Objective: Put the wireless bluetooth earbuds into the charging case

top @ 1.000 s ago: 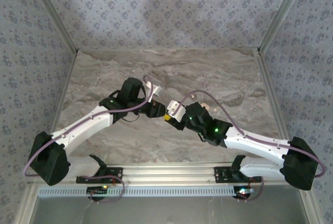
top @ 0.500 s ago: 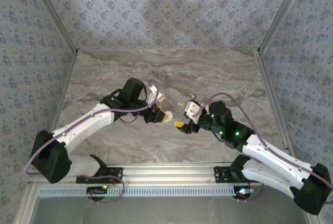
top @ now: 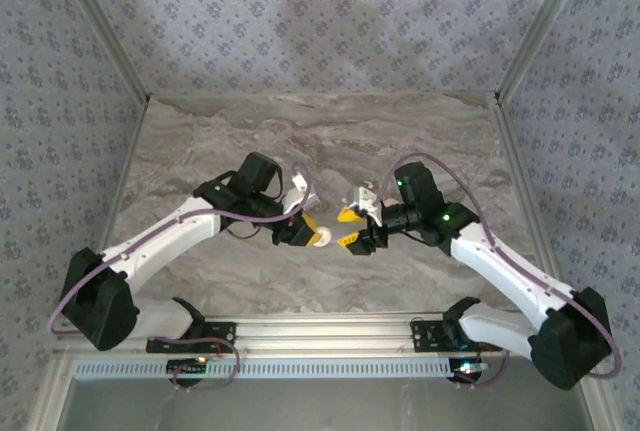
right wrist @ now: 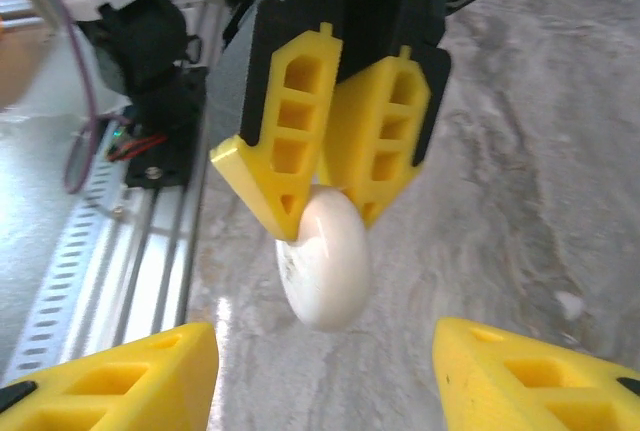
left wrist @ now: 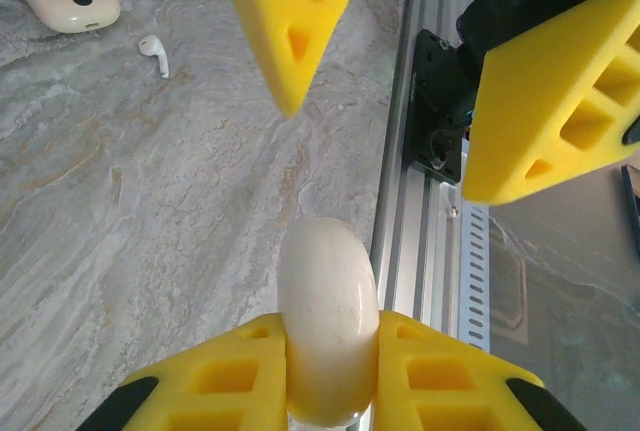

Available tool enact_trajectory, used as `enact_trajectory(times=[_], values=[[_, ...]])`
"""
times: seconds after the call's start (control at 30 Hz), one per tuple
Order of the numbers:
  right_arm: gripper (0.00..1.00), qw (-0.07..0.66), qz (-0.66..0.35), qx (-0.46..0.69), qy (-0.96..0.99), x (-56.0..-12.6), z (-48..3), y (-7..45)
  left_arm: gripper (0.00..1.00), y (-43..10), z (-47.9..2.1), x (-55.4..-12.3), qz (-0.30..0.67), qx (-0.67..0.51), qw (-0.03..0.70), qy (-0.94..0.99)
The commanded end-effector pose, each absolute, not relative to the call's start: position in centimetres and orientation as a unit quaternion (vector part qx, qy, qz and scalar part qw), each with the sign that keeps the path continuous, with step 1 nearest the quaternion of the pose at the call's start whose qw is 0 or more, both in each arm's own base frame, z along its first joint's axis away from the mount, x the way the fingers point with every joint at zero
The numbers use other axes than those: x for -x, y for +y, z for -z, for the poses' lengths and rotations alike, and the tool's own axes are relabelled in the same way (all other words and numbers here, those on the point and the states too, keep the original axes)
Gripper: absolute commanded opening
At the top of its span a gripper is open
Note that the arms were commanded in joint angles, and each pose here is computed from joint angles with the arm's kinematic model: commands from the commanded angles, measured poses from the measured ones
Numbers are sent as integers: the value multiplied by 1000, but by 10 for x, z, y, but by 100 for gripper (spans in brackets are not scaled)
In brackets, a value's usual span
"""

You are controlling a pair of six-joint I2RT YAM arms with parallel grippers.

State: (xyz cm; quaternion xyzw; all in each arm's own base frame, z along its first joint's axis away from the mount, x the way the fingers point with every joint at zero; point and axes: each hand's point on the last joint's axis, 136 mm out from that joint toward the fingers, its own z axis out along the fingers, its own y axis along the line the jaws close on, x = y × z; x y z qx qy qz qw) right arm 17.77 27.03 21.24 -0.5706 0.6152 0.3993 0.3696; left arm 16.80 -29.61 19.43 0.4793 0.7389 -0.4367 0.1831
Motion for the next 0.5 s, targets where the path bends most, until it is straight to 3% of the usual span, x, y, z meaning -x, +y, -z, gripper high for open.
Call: enact_trajectory(times=[0.0,0.47], values=[[58,335,-458,585,579,-164,-223,278,21,-297,-214,-159,449,-503,202,711],[44,261,-511,594,564,-163,-214,297,21,-300,-221,-150,450,-518,210,697]])
